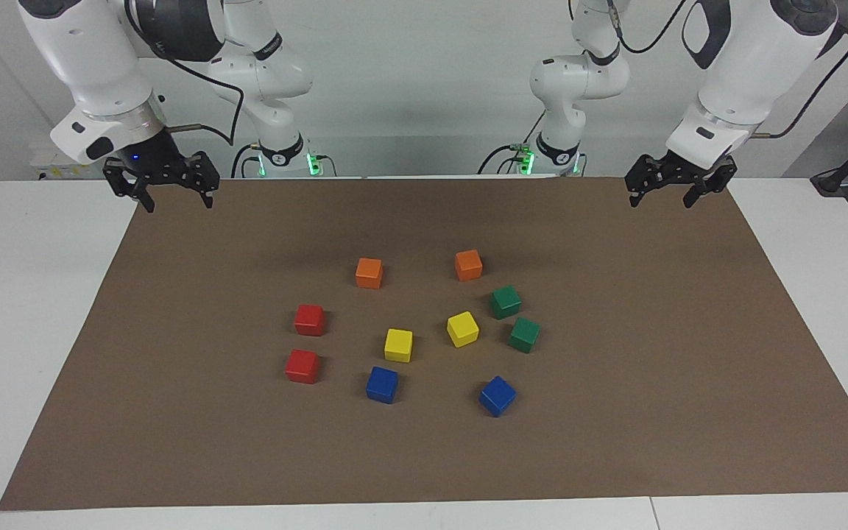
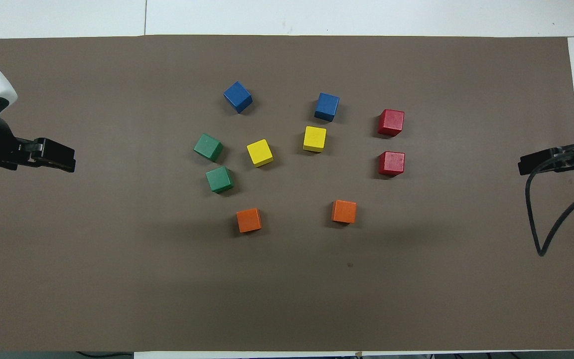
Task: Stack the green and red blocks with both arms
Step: 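Move the left gripper toward the green blocks while the right gripper advances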
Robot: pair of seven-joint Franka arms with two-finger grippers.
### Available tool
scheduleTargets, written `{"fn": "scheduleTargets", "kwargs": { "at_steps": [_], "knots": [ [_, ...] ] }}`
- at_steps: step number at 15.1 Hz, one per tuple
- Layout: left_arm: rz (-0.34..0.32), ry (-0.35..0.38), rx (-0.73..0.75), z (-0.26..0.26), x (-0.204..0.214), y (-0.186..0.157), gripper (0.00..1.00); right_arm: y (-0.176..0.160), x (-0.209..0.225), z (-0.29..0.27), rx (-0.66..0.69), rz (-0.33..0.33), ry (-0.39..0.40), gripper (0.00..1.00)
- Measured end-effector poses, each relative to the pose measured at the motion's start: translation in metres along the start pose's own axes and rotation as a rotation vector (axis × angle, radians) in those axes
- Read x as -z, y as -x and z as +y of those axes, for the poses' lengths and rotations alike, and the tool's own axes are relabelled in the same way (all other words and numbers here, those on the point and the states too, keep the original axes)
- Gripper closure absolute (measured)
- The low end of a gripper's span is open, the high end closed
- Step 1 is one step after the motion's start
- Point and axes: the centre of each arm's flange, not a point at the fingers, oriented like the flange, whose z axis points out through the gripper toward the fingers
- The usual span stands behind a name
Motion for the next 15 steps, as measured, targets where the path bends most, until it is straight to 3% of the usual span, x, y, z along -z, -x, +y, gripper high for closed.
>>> {"fn": "scheduleTargets", "kwargs": {
  "at_steps": [8, 11, 13, 15],
  "knots": [
    [-0.005, 0.000, 0.020, -0.005, -0.011, -0.001, 0.00, 0.000, 0.000, 0.000, 0.000, 0.000, 0.000, 0.00],
    [0.057, 0.006, 0.166, 0.009, -0.038, -0.011, 0.00, 0.000, 0.000, 0.000, 0.000, 0.000, 0.000, 0.00],
    [0.064, 0.013, 0.214, 0.026, -0.064, -0.019, 0.00, 0.000, 0.000, -0.002, -0.007, -0.001, 0.000, 0.00],
    [0.076, 0.030, 0.328, 0.056, -0.093, -0.033, 0.00, -0.003, -0.005, -0.016, -0.090, 0.002, 0.000, 0.00]
  ]
}}
